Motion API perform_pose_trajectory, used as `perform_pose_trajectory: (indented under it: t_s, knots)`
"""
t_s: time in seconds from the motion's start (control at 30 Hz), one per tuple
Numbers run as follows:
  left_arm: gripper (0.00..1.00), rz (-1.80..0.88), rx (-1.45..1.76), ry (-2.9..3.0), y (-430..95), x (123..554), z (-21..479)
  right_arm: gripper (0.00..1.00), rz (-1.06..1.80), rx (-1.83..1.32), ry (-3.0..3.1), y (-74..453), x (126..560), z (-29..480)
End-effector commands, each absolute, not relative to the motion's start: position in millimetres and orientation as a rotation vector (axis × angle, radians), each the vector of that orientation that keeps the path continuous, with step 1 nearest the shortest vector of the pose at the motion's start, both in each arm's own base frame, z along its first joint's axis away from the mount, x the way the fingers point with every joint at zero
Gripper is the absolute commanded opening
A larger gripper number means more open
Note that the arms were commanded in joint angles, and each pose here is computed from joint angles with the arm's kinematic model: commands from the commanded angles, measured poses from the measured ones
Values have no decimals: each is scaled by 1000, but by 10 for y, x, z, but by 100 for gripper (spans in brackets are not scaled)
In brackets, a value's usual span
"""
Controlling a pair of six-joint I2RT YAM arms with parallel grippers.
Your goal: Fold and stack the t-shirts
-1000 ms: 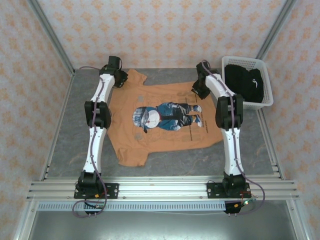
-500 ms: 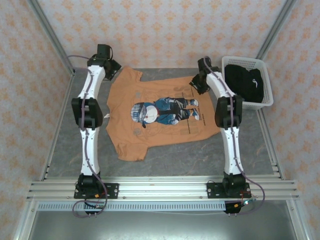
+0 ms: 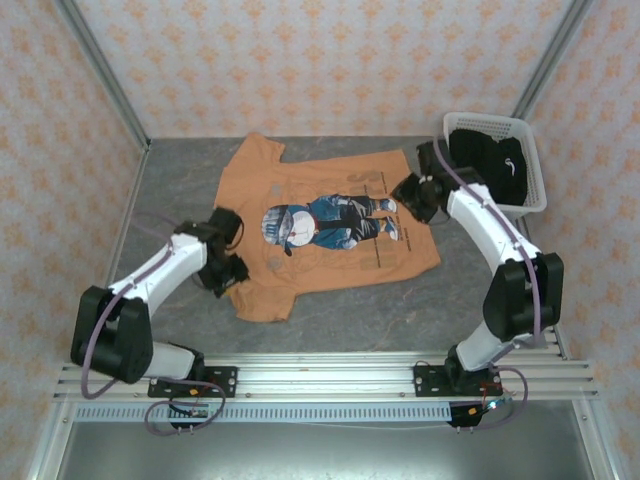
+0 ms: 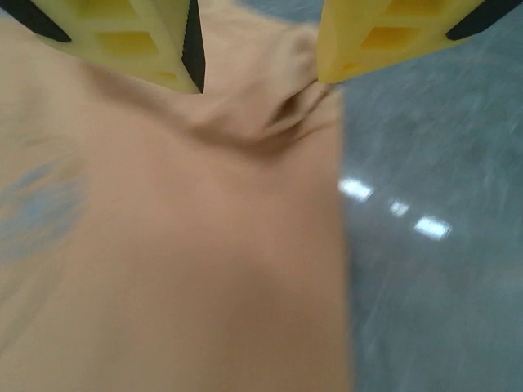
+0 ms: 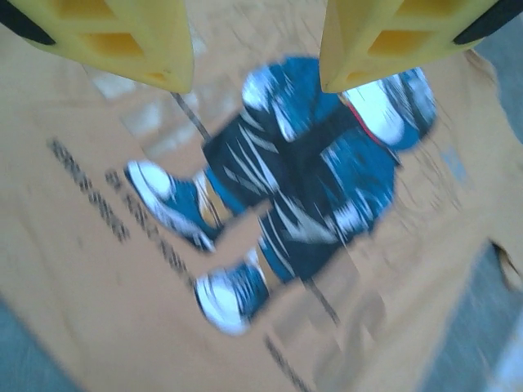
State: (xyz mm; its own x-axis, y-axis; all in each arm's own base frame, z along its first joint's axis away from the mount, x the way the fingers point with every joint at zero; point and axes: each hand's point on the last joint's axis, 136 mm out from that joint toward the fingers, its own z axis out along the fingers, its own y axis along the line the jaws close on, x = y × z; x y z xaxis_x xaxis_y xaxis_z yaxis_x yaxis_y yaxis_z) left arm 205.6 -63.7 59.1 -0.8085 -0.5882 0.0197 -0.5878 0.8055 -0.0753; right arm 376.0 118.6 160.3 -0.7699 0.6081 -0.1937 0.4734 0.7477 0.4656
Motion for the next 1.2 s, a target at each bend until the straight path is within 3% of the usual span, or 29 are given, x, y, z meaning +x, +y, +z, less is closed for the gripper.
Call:
perform_pose_trajectory:
  t_s: [0.0, 0.13, 0.47, 0.77, 0.93, 1.17]
  knots:
    - [42, -151, -929, 2977, -683, 1845, 528, 47, 618, 740, 2717, 1343, 3363, 1518]
    - [44, -103, -869, 3008, -692, 1690, 347, 48, 639, 694, 2776, 1379, 3049, 1487]
    - [44, -129, -766, 3013, -786, 1797, 174, 50, 803, 634, 2866, 1573, 2712, 1439]
    - [22, -127, -757, 3024, -864, 1812, 160, 50, 762, 647, 2877, 1517, 2653, 1414]
    - [3, -83, -811, 3033, -832, 1621, 249, 49, 614, 680, 2880, 1354, 2659, 1343]
    - [0, -143, -977, 3028, -848, 1354, 439, 50, 254, 865, 2849, 825, 2622, 1109]
